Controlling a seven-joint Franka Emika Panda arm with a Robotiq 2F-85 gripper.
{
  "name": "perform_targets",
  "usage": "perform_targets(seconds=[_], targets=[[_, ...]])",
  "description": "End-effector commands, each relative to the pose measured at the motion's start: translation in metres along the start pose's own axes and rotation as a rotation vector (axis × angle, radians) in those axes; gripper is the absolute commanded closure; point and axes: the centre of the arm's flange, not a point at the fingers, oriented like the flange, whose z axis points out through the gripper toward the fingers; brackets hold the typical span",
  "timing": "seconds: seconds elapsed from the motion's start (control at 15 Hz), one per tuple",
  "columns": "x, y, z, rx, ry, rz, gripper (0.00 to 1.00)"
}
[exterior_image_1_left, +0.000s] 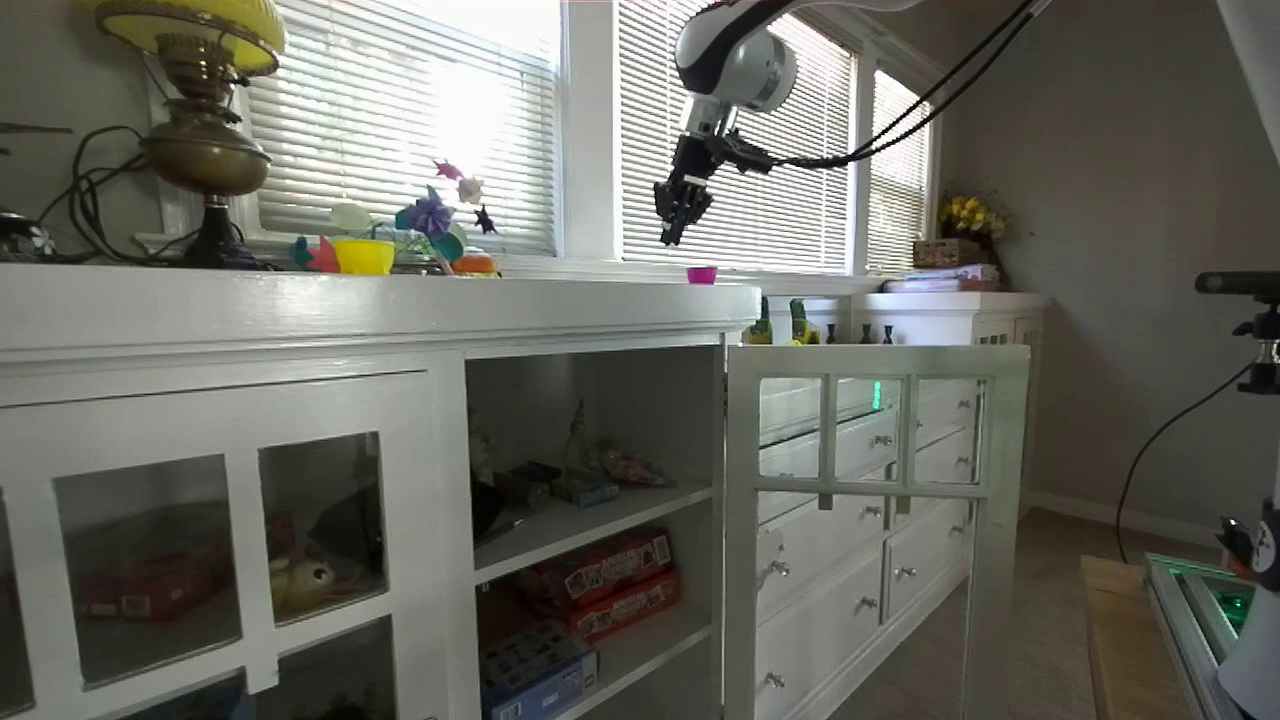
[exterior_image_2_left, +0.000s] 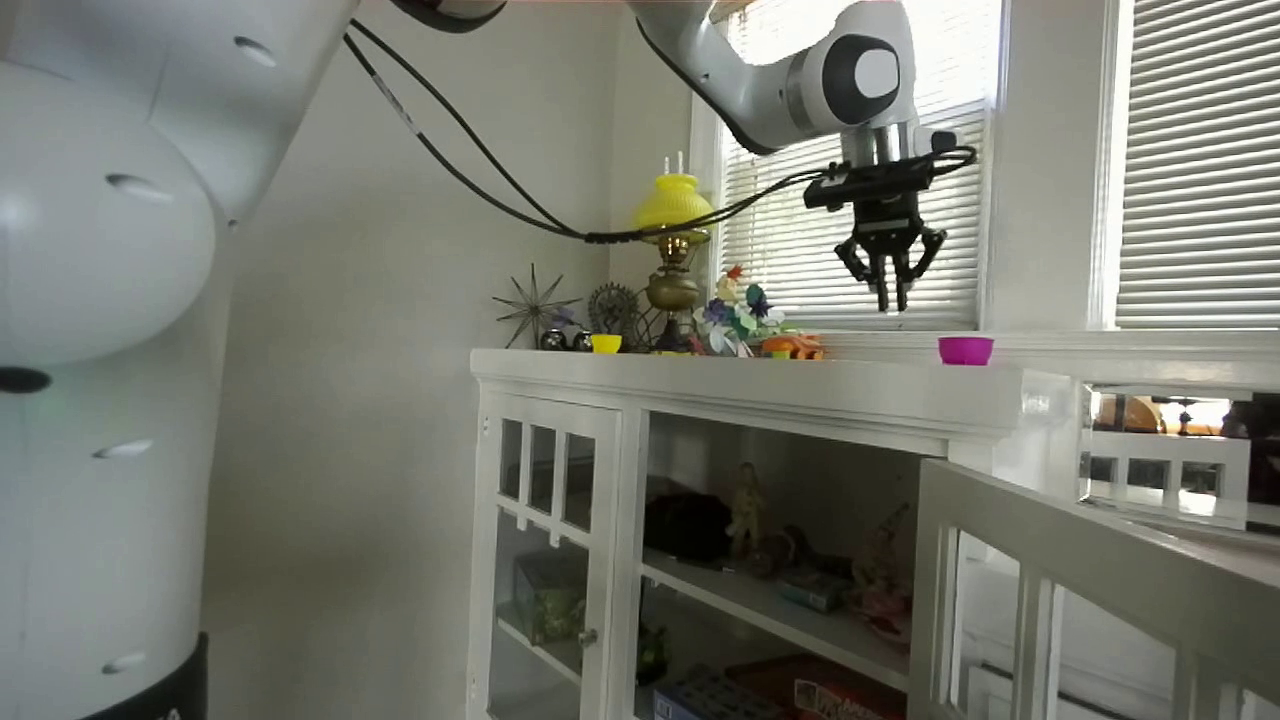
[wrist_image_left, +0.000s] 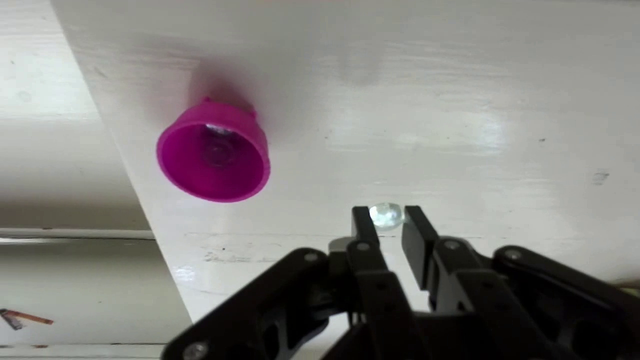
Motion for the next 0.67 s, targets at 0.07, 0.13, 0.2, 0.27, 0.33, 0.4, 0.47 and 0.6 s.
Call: perform_targets(seconds=[0.07,0.13,0.2,0.27,0.33,0.4,0.47,0.6], targets=[[-0.013,0.017,-0.013,-0.099,-0.018,0.06,0.95],[-0.014,0.023,-0.012,-0.114,-0.022,0.073,0.95],[-0.015,0.028,-0.012,-0.124,-0.02,0.089,0.95],[-0.017,0.032,-0.011,-0.132,-0.023,0.101,0.95],[-0.018,0.036,-0.011,-0.141,-0.027,0.113,0.95],[-0.02,0.04,-0.01,-0.148,-0.031,0.125,0.95],[-0.021,0.043,-0.009,-0.152,-0.033,0.132,0.95],[-0.025,0.049,-0.005,-0.158,-0.038,0.154,0.95]])
